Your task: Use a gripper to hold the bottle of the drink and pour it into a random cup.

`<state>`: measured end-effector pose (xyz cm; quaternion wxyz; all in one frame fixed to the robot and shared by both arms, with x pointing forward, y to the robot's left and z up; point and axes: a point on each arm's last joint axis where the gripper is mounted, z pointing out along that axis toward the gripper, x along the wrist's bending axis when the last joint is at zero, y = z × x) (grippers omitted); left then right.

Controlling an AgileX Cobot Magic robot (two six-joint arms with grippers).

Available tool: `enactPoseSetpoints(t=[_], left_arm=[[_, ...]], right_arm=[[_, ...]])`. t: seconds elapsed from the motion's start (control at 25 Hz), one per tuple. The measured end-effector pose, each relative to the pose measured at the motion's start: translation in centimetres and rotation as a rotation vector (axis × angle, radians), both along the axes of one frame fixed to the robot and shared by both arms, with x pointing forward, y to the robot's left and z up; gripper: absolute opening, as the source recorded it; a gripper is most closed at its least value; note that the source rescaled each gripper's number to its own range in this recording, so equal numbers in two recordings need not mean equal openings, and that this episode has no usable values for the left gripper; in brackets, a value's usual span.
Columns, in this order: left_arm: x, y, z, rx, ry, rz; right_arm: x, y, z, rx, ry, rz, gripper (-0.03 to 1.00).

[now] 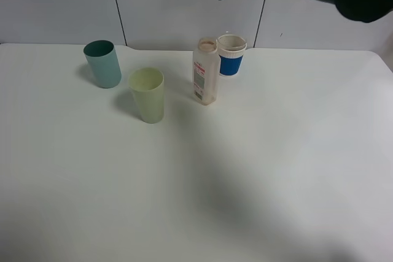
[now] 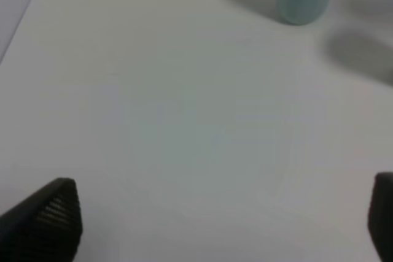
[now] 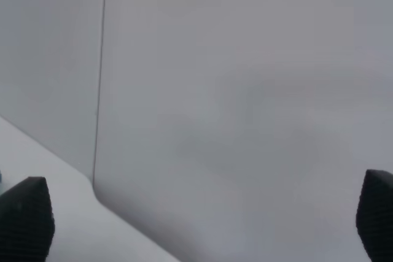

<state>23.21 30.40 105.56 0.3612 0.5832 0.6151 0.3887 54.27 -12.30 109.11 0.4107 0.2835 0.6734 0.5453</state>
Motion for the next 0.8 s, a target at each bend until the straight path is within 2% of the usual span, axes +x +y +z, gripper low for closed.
enactPoseSetpoints(t=[0.48, 0.8], left_arm=[[0.0, 0.0, 0.0, 0.0, 0.0, 0.0], [0.0, 0.0, 0.0, 0.0, 0.0, 0.0]], right_arm=[[-4.4, -2.6, 6.6, 0.049, -0.134, 0.001, 1.0], [-6.3, -7.1, 9.3, 0.019, -0.154, -0.112, 1.0]])
